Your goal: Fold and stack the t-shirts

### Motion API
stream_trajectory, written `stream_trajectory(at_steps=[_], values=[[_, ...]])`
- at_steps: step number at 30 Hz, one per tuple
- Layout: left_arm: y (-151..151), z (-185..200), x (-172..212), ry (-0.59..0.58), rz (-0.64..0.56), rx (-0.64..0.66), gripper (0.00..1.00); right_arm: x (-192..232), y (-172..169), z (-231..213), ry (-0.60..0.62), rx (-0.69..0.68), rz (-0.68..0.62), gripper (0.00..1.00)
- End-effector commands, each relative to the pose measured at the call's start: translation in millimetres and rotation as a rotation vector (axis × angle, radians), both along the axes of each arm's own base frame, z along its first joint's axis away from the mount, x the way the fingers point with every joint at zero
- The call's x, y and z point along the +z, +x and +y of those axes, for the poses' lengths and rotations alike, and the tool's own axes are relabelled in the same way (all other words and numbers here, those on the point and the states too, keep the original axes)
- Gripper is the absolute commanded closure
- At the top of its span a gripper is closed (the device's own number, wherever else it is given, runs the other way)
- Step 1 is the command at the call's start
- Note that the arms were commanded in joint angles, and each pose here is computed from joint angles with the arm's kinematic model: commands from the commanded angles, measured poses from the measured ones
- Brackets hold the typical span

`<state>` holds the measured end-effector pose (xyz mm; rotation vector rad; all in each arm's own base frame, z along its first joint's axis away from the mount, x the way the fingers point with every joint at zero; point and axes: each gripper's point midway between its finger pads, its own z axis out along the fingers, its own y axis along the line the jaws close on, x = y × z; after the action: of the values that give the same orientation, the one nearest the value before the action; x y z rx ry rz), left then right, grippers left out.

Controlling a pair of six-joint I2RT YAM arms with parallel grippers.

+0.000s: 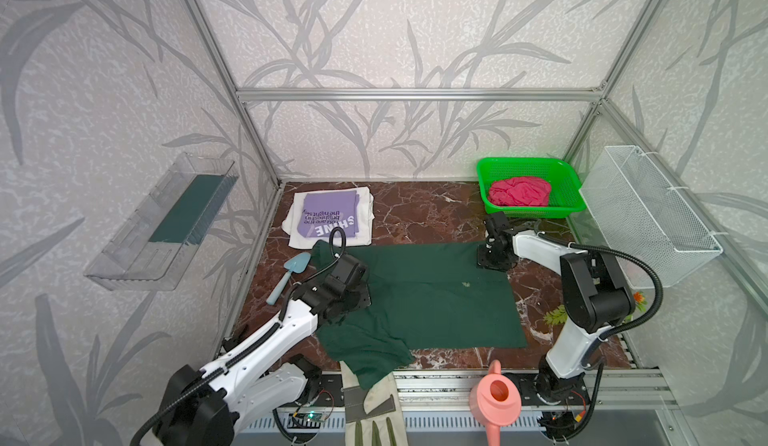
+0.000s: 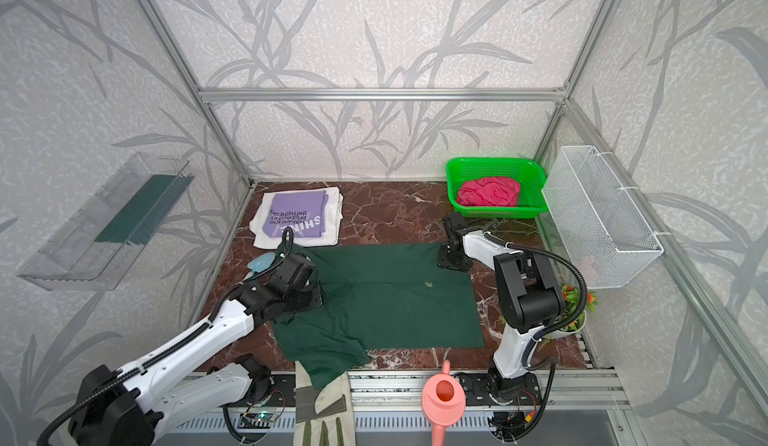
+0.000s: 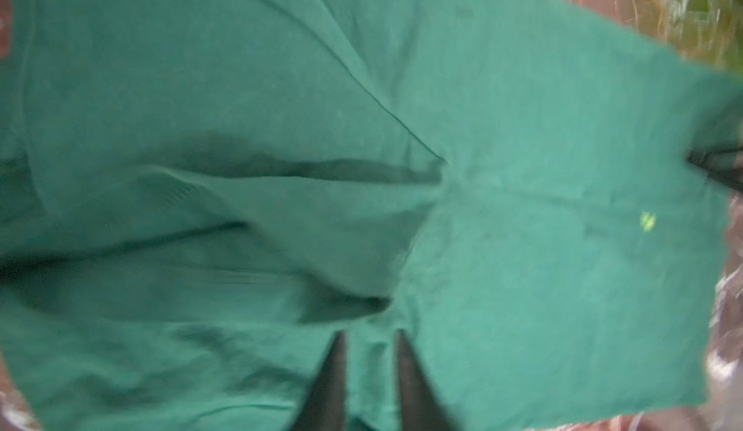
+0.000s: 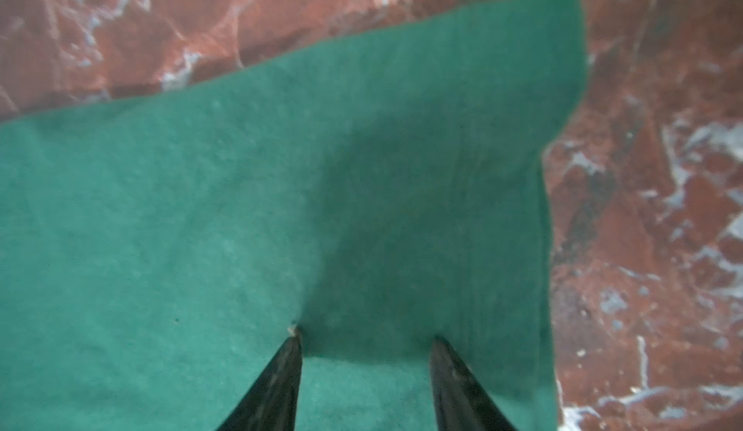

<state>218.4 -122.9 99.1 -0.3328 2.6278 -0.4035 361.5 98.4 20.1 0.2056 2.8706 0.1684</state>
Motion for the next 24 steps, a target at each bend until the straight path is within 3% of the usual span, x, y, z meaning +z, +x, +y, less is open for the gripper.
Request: stream_trajectory(at_steps=[1, 3, 5, 9, 17, 24], values=[[12.6, 9.5, 27.2, 0.015, -0.147, 0.024, 0.59, -2.2, 5.8, 2.2, 0.014, -0.004, 0.008, 0.47], [24.3, 26.6, 51.7, 0.08, -0.259, 0.061, 0.48, -1.4, 7.6, 1.8, 0.012, -0.004, 0.005, 0.47], [40.9, 49.3, 67.4, 0.13, -0.308, 0.139, 0.44, -0.2, 8.9, 1.4, 0.008, -0.004, 0.002, 0.47], [82.6, 92.2, 52.5, 0.1, -0.199, 0.302, 0.42, 3.2, 13.0, 1.1, 0.001, 0.002, -0.002, 0.47], [163.8, 140.1, 12.4, 0.146, -0.013, 0.383, 0.4, 8.9, 21.0, -0.7, -0.017, 0.025, -0.004, 0.47], [184.9, 156.0, -16.2, 0.152, 0.055, 0.411, 0.45, 4.7, 23.7, 0.2, -0.012, 0.033, 0.001, 0.47]])
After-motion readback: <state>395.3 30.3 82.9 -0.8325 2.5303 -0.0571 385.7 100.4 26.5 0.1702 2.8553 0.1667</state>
